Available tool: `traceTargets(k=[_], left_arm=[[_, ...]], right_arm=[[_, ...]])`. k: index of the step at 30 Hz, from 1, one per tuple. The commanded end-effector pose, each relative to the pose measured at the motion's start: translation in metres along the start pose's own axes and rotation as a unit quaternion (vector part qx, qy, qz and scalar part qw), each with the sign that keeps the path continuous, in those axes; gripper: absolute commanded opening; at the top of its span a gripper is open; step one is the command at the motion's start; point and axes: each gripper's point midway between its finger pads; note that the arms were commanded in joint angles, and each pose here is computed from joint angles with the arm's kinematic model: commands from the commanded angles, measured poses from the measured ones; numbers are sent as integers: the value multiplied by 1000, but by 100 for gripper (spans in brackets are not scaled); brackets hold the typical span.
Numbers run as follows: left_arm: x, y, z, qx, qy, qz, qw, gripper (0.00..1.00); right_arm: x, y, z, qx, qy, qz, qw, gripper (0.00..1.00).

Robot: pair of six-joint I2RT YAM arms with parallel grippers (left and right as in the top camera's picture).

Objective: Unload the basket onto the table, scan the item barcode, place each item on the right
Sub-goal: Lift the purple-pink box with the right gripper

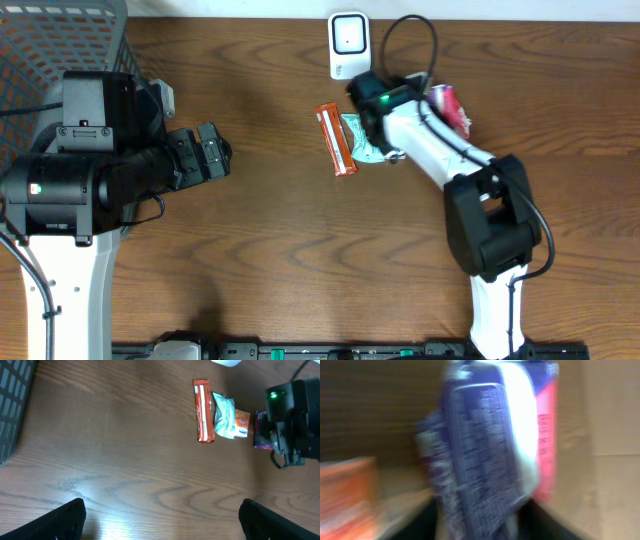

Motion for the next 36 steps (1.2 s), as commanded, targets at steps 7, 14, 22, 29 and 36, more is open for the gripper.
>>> traceTargets(k=[7, 14, 22, 29, 36], left_arm=[[-4, 4, 1, -4, -8, -6, 1000, 98], [-4, 4, 1, -4, -8, -6, 1000, 98], [-4, 4, 1, -4, -8, -6, 1000, 98], [-4, 4, 1, -4, -8, -6, 1000, 98], [-4, 4, 1, -4, -8, -6, 1000, 98]], right_arm=[[-24, 76, 63, -49, -81, 211, 973, 90], [-67, 75, 68, -46, -81, 390, 916, 97], [-52, 19, 19, 31, -108, 554, 825, 84], [16, -12, -11, 22, -130, 649, 749, 86], [56, -31, -27, 25, -175, 656, 734, 47]])
Point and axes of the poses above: each gripper's point midway between its finger pads, its own y axis back along the fingers, its own x axis along the line the jaws close on, z = x × y, and after that the axes turned 15 degrees about y, right-handed
